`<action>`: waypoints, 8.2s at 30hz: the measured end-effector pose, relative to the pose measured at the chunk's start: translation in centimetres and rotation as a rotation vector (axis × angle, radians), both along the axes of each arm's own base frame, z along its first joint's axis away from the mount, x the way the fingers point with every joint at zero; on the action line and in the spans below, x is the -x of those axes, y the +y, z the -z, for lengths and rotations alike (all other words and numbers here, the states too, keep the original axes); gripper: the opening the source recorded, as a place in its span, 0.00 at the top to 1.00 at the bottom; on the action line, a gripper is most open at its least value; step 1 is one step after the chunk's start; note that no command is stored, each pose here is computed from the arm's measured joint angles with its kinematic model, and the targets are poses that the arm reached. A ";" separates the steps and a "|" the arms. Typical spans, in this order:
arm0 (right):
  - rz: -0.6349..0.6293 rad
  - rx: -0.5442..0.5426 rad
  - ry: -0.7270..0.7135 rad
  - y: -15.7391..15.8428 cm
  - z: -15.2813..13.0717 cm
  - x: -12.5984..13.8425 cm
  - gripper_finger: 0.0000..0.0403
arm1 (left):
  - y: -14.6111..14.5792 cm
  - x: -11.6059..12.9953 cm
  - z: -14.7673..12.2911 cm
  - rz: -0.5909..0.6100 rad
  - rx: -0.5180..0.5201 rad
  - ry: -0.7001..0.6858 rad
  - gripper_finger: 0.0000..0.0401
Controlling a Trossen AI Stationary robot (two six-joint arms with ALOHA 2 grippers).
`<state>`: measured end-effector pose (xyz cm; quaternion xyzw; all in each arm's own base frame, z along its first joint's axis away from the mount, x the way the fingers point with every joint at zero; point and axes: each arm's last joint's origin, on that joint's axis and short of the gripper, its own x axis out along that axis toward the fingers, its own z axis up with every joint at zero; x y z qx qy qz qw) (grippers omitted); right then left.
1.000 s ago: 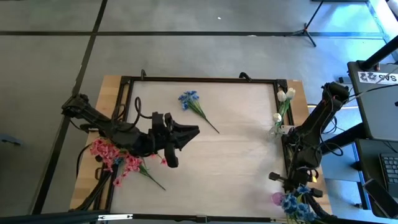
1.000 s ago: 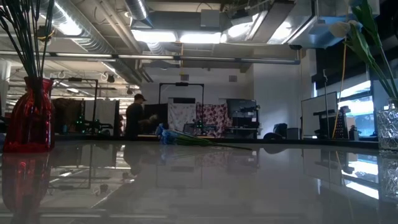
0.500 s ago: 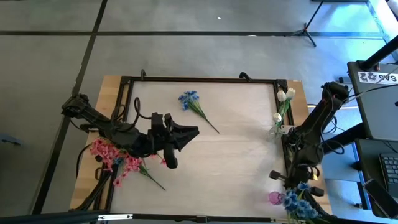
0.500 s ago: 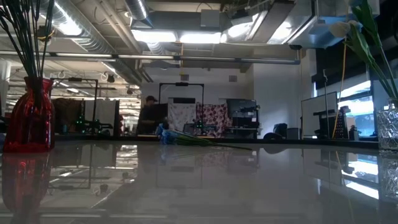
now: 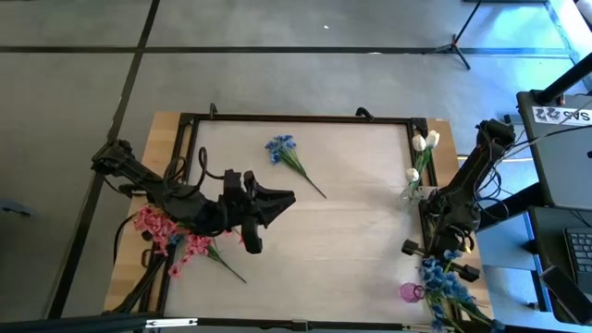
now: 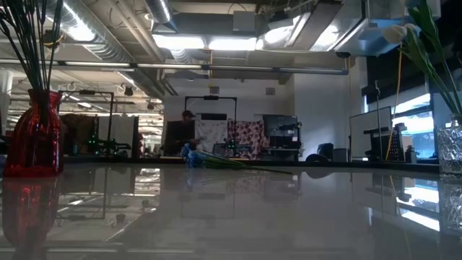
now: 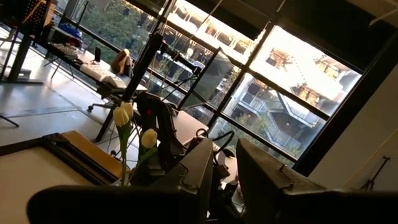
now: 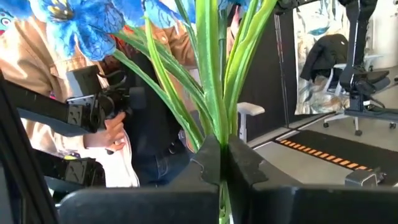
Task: Sort flowers into vase by color
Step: Put the bottom right blue flowers into the violet vase, then put the top blue flowers into the violet vase
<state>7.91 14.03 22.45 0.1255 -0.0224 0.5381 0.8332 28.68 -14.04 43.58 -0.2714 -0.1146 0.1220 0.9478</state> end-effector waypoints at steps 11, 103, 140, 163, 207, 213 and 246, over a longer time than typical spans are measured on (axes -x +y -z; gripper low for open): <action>0.090 0.103 0.176 0.5 2.1 -0.7 0.89 | 0.2 -0.1 0.0 -0.023 0.000 0.003 0.83; 1.131 0.267 0.554 -3.8 -18.7 -0.8 0.21 | 28.3 -8.5 23.8 -0.709 0.900 0.775 0.46; 1.248 0.239 0.574 -4.4 -19.0 -4.8 0.22 | 30.0 -8.3 27.1 -0.599 0.936 0.398 0.97; 1.269 0.061 0.561 -8.3 -19.8 -12.9 0.21 | 12.1 -10.4 7.1 0.134 -0.063 -0.090 0.99; 0.613 0.168 0.324 -6.7 -22.5 -2.6 0.98 | 4.6 -4.7 3.5 0.232 -0.101 0.010 0.66; 0.553 0.165 0.377 -5.5 -18.2 -0.9 0.97 | 3.2 -4.7 4.4 0.109 -0.011 0.040 0.66; 0.305 0.125 0.132 -0.8 -6.0 3.1 0.96 | 3.4 -4.2 6.1 -0.250 0.290 0.066 0.66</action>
